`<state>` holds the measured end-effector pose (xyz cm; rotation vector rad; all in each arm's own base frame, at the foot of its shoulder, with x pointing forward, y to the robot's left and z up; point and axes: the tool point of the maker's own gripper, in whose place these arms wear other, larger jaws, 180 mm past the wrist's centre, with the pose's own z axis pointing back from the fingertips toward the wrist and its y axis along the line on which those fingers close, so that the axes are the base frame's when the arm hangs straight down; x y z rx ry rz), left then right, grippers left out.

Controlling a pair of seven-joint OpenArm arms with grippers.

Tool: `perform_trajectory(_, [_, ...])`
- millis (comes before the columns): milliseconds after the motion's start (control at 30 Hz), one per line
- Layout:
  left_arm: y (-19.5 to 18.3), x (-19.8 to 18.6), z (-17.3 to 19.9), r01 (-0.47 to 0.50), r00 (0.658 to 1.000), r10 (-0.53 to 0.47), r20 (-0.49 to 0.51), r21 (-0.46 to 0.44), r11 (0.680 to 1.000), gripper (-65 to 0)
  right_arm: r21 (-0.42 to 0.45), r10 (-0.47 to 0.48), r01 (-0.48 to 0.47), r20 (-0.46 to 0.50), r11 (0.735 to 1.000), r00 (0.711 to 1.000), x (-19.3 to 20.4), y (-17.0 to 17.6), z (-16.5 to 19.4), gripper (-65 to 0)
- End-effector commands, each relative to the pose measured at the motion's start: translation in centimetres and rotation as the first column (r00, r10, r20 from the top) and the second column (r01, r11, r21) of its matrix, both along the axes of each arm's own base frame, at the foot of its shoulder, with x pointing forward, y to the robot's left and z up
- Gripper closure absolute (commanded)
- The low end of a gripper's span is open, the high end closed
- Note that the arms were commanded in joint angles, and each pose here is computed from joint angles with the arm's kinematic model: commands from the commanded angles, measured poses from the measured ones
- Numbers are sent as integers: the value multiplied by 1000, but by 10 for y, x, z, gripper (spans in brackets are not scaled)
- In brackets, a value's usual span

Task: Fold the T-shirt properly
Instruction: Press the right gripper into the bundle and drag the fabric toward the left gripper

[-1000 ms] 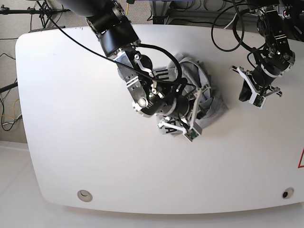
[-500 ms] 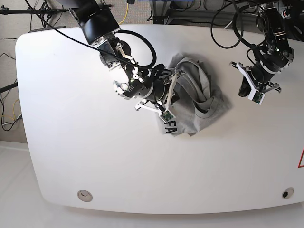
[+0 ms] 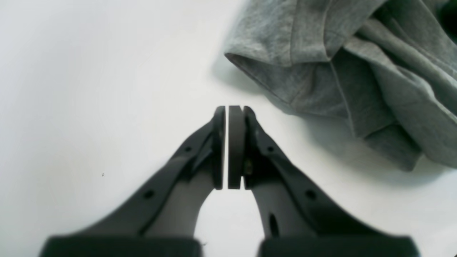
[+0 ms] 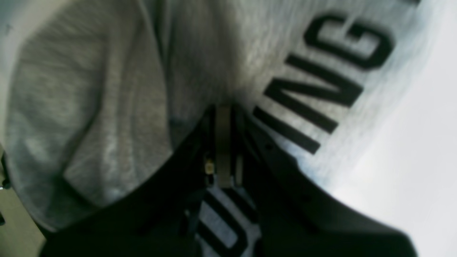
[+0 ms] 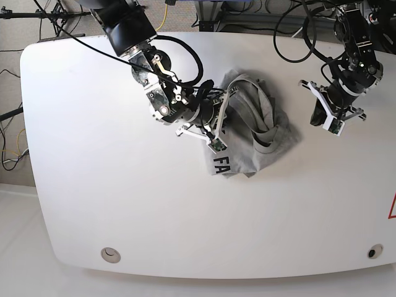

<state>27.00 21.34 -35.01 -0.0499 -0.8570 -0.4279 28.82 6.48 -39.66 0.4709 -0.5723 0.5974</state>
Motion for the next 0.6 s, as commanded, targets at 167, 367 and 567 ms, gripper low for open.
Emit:
perform_trajectory(167, [-1,7,13,11,999,-10,49,-5,1000,-3,48,4,-4,10,999,1000,0,16,10,0])
perform_trajectory(367, [-1,7,13,10,999,-10,49,-7,1000,-3,53,6,-6,1,999,1000,-4,18,8,0])
perform_trajectory(567, [0,7,12,10,999,-10,48,-5,1000,-3,69,44,-43,1,997,999,-11,33,11,0])
